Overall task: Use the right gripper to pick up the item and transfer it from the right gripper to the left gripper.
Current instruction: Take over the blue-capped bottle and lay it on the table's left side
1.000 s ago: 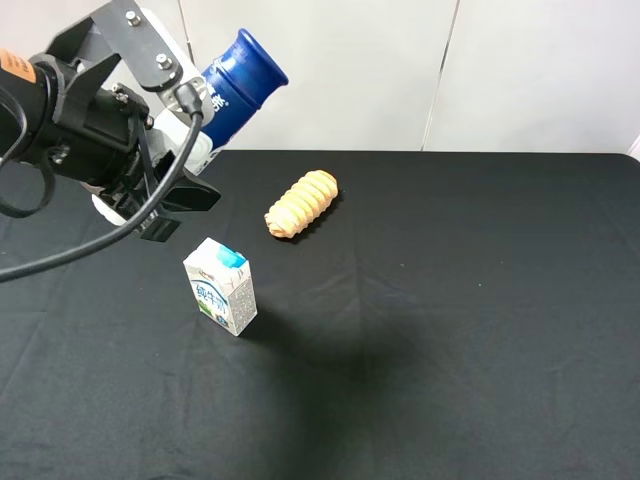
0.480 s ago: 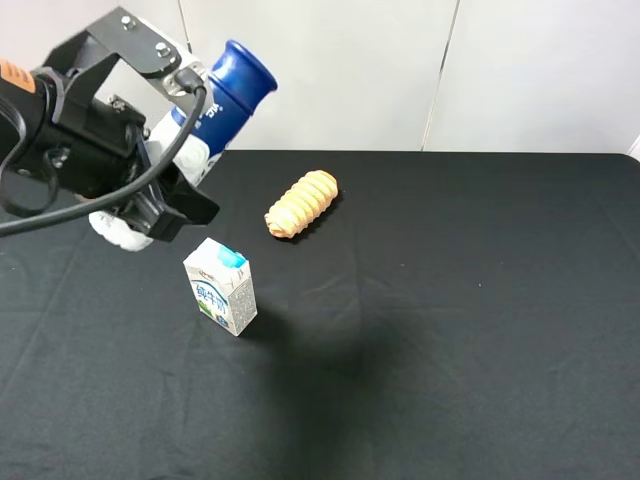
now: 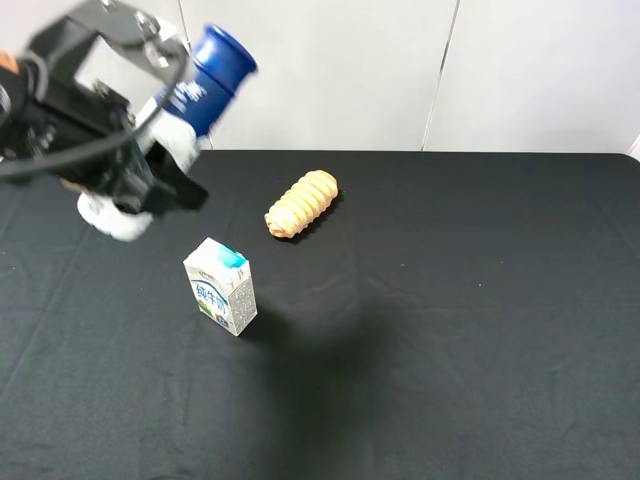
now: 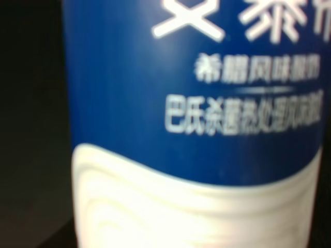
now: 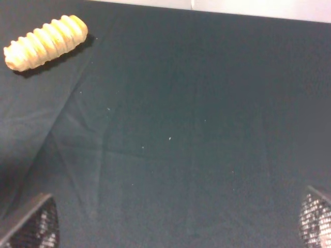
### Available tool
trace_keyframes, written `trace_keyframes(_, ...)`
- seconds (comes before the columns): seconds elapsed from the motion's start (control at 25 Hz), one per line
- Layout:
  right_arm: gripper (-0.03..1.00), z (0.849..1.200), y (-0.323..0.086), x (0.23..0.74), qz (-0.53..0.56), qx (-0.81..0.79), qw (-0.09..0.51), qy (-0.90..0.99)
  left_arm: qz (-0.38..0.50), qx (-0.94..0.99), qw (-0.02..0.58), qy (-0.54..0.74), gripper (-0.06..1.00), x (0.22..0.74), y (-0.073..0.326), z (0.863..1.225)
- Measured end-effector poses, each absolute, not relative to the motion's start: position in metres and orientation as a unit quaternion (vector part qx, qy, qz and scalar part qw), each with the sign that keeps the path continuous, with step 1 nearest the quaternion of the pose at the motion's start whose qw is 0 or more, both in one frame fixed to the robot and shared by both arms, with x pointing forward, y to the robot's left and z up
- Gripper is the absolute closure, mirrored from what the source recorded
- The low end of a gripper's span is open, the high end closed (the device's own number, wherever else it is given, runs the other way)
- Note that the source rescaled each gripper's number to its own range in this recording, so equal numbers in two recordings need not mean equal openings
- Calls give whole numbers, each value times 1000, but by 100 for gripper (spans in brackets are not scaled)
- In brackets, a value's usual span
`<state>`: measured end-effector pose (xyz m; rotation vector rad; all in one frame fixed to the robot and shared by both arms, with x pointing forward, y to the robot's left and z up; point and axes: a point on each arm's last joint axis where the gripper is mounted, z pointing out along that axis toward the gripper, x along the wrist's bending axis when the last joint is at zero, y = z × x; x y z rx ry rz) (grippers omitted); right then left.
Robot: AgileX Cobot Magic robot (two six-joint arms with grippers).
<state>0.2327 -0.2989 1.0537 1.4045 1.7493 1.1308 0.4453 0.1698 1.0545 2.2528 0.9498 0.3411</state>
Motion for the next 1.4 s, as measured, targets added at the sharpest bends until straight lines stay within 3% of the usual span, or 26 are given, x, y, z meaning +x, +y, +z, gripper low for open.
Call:
trace_keyframes(0.28, -3, 1054, -299, 233, 429, 531, 309, 662, 166, 826, 341, 417, 92, 468, 197, 1075)
trace_keyframes(0.88, -3, 1054, -298, 233, 406, 576, 339, 623, 186, 744, 321, 556, 92, 487, 260, 1075)
trace_keyframes(1.4, -3, 1054, -298, 233, 405, 580, 339, 620, 94, 741, 223, 626, 92, 532, 279, 993)
